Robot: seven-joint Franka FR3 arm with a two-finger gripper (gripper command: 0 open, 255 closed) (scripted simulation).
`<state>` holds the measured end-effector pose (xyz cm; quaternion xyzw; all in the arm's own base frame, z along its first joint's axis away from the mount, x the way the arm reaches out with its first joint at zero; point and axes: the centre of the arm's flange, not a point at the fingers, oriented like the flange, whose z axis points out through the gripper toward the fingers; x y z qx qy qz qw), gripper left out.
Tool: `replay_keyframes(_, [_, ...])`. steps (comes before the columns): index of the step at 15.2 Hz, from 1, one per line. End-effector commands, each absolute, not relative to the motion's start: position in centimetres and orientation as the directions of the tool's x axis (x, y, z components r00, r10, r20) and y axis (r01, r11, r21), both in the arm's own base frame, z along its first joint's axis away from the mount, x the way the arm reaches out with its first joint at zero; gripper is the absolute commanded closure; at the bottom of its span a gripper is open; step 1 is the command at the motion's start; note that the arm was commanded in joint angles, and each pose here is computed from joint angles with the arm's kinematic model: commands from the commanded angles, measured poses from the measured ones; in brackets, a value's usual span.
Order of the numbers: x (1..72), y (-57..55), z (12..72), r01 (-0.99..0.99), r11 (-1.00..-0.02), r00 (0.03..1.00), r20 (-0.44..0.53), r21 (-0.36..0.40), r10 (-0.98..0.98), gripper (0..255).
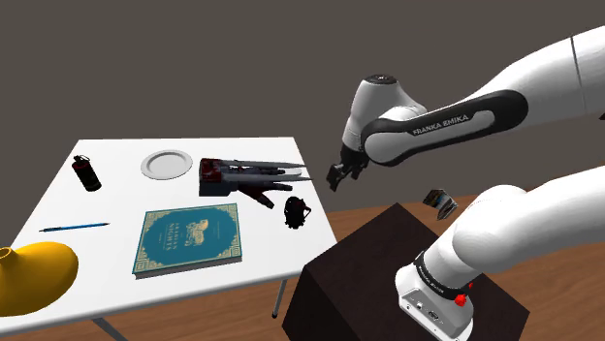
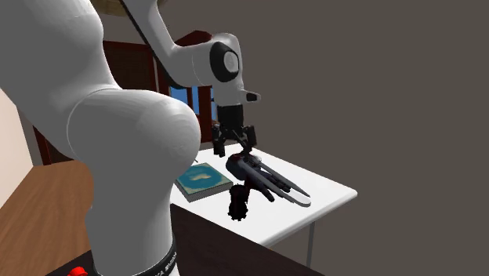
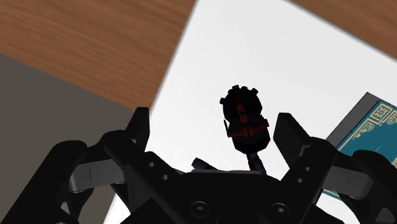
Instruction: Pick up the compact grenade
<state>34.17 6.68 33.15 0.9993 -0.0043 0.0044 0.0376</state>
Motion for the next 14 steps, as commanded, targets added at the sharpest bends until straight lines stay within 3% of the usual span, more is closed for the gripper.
replay_keyframes(1, [35.2,7.5,30.8,-0.016,-0.997,1.0,0.028,0.071,-0.014,0])
replay_keyframes(14, [41.5,13.0,16.8,-0.057,-0.997,0.991,0.123,0.056,-0.049,0])
